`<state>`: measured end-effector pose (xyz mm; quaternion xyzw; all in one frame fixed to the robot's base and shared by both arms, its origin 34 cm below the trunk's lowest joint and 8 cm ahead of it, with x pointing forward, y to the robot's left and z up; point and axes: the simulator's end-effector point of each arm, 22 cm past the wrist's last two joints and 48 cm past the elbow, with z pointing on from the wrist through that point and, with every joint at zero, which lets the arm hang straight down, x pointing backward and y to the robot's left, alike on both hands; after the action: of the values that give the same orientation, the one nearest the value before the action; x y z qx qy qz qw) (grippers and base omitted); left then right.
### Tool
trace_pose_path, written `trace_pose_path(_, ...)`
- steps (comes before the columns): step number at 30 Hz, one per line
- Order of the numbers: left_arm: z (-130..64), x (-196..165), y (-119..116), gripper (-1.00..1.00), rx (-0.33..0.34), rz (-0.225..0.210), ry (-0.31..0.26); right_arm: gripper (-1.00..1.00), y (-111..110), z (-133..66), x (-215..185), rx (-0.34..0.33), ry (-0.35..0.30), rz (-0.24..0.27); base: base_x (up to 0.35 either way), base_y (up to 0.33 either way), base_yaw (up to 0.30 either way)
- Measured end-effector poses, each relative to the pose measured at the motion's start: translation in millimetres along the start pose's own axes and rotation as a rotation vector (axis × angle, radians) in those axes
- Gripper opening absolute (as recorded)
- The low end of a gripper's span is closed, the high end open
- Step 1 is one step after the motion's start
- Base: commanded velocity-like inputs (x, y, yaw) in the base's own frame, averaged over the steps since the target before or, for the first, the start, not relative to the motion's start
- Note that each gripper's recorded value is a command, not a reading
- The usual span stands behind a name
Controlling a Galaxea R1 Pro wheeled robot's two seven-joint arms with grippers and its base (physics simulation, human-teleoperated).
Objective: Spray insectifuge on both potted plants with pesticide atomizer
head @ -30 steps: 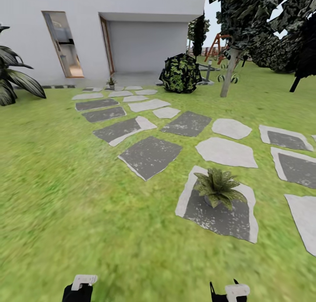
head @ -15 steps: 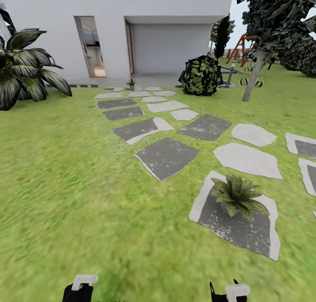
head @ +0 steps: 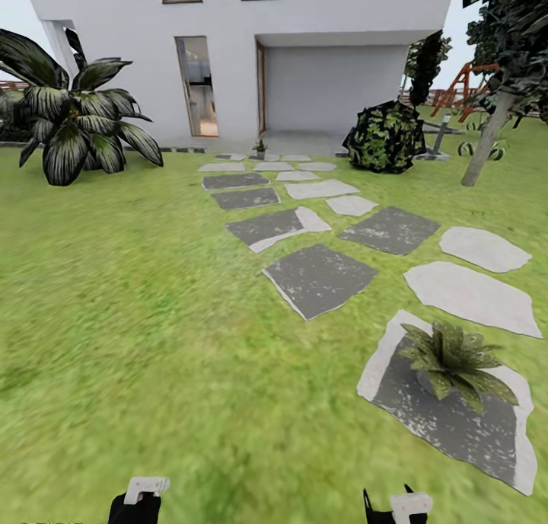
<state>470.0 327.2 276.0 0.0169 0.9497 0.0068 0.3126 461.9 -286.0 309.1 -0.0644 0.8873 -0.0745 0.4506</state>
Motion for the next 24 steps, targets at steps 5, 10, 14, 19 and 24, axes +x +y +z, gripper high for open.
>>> trace_pose_path(5,-0.4,-2.0,-0.1,-1.0,0.001,0.001,-0.004,1.0,0.6,0.1,-2.0,-0.002,-0.004,0.0,0.175,0.265,0.215)
trace_pose_path(10,-0.5,-2.5,-0.5,-1.0,0.002,0.003,-0.005,1.0,4.1,-0.1,-3.0,-0.004,-0.006,0.004,0.226,0.242,0.024)
trace_pose_path(14,-0.5,-2.3,-0.7,-1.0,0.003,0.005,-0.004,1.0,7.5,-0.5,-2.6,-0.01,-0.003,0.006,0.27,0.208,0.0)
trace_pose_path(19,-0.7,-1.8,-0.8,-1.0,0.004,0.006,-0.003,1.0,7.5,-1.4,-0.5,-0.01,0.002,0.006,0.315,0.088,0.0)
trace_pose_path(24,-0.7,-1.6,-1.1,-1.0,0.005,0.006,-0.002,1.0,7.6,-1.9,0.9,-0.011,0.006,0.005,0.335,0.009,0.0)
